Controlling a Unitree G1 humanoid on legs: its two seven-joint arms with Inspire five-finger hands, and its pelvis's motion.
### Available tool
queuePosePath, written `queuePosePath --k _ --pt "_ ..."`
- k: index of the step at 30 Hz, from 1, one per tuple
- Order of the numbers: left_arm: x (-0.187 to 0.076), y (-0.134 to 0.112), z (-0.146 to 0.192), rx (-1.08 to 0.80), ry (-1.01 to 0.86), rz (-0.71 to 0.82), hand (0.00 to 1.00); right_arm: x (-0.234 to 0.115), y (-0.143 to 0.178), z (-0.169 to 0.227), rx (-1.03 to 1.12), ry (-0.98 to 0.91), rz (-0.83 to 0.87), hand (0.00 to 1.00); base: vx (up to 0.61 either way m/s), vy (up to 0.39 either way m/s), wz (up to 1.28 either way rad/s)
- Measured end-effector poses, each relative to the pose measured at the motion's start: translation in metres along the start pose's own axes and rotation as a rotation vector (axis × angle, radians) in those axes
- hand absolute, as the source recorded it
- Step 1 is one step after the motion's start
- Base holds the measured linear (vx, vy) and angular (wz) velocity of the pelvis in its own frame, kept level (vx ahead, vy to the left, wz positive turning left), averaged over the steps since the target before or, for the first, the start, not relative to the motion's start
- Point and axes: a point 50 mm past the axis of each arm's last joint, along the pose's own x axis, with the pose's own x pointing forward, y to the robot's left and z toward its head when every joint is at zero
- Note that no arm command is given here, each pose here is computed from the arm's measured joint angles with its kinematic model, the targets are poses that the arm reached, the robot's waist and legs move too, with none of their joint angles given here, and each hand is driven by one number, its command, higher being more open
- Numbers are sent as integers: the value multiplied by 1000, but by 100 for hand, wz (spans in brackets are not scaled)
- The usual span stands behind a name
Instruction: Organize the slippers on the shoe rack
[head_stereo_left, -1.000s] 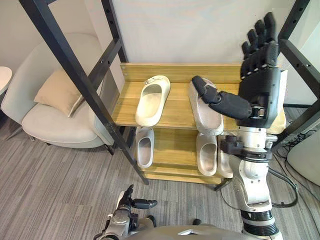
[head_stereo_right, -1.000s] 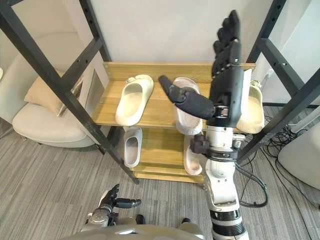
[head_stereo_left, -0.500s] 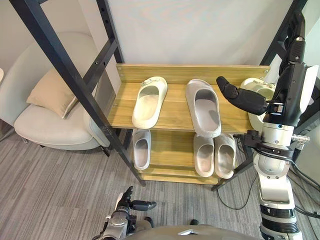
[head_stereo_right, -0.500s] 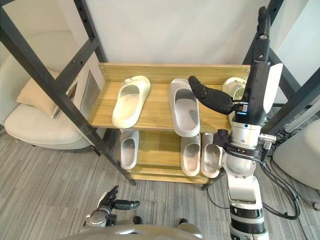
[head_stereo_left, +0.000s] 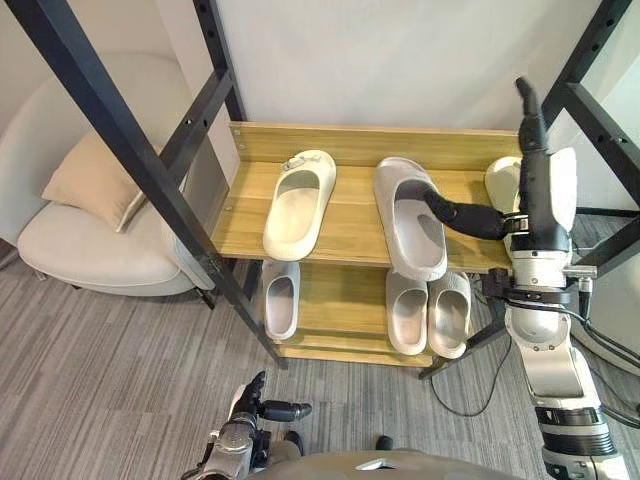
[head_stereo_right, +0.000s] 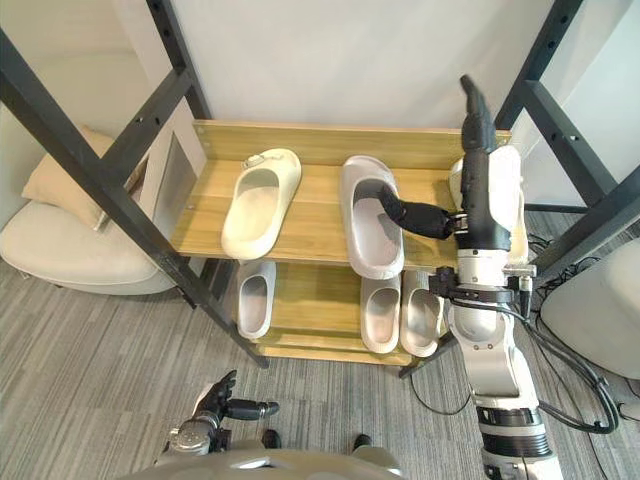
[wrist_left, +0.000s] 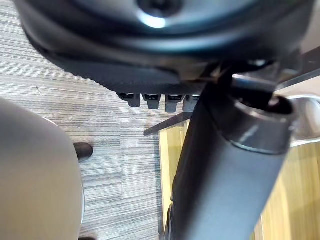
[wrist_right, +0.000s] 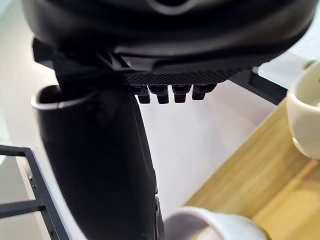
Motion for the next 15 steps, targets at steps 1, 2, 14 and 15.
queuePosePath --k 1,2,14,15 --pt "0 0 0 1 0 0 100 0 1 -1 -1 8 6 100 26 -4 10" --pt "0 1 0 2 -2 -1 100 -2 4 -5 -5 25 23 100 24 -2 9" --pt "0 2 1 4 -6 -9 100 1 20 -12 -9 38 115 0 -1 1 1" --pt "0 2 1 4 -9 -9 100 3 20 -12 -6 36 119 0 0 0 0"
